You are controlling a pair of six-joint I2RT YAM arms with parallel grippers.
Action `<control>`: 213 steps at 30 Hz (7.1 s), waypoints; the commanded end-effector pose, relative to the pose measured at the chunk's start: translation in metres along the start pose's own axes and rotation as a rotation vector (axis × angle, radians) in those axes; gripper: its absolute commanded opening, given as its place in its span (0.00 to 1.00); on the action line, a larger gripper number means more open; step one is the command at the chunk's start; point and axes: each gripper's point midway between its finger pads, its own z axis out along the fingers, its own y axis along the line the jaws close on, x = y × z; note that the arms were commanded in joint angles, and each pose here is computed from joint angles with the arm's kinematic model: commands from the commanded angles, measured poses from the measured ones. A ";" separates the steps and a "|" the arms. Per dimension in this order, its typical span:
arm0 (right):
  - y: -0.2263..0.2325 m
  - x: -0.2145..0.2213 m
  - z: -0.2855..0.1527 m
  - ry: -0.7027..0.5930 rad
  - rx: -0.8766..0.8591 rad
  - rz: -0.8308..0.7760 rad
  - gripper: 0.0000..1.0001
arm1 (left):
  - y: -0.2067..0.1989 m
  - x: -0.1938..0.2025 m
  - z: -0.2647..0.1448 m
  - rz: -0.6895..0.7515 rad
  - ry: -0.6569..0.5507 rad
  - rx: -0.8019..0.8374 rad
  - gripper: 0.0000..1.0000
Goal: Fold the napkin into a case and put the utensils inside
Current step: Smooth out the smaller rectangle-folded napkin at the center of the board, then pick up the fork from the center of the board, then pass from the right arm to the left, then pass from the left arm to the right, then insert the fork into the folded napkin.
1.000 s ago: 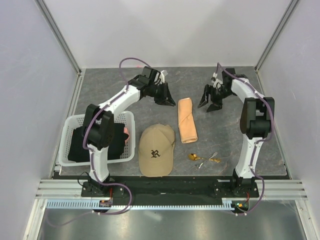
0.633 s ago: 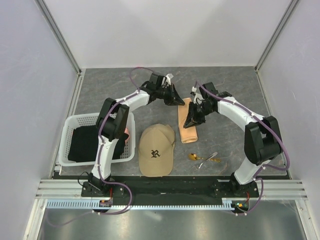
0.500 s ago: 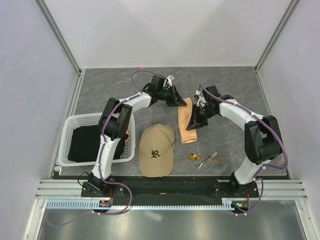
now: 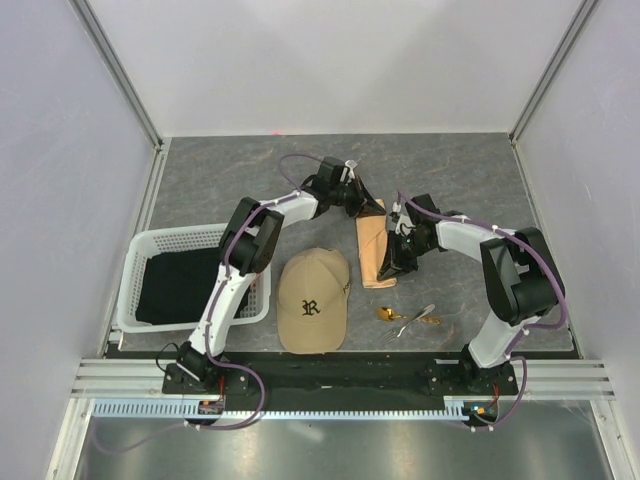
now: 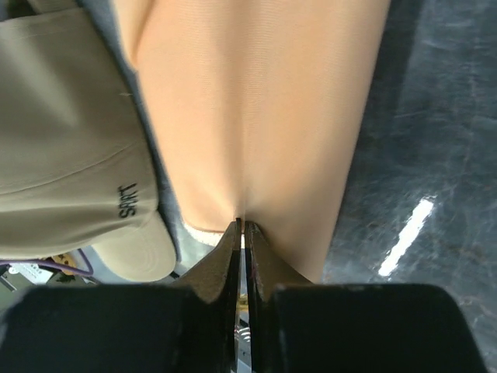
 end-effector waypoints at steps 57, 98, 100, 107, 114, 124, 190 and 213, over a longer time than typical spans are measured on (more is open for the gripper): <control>-0.063 0.105 -0.036 -0.224 0.577 0.774 0.44 | -0.126 0.202 -0.165 0.642 0.239 -0.124 0.52; 0.081 0.048 -0.110 -0.328 0.124 -0.285 0.00 | -0.120 0.184 -0.120 0.221 0.417 0.078 0.68; 0.085 0.046 -0.113 -0.338 0.108 -0.294 0.00 | -0.113 0.183 -0.115 0.190 0.423 0.063 0.66; 0.090 0.043 -0.110 -0.333 0.098 -0.294 0.00 | -0.114 0.175 -0.109 0.179 0.429 0.085 0.25; 0.084 0.048 -0.104 -0.298 0.120 -0.270 0.24 | -0.111 0.159 -0.120 0.130 0.375 0.095 0.02; 0.083 0.051 -0.097 -0.283 0.127 -0.272 0.27 | -0.113 0.157 -0.124 0.107 0.367 0.110 0.02; 0.011 -0.025 -0.044 -0.009 0.426 -0.135 0.00 | -0.025 -0.005 -0.027 0.120 0.026 -0.093 0.02; -0.005 -0.051 -0.025 0.054 0.446 -0.106 0.00 | -0.001 -0.028 -0.013 0.026 -0.003 -0.095 0.02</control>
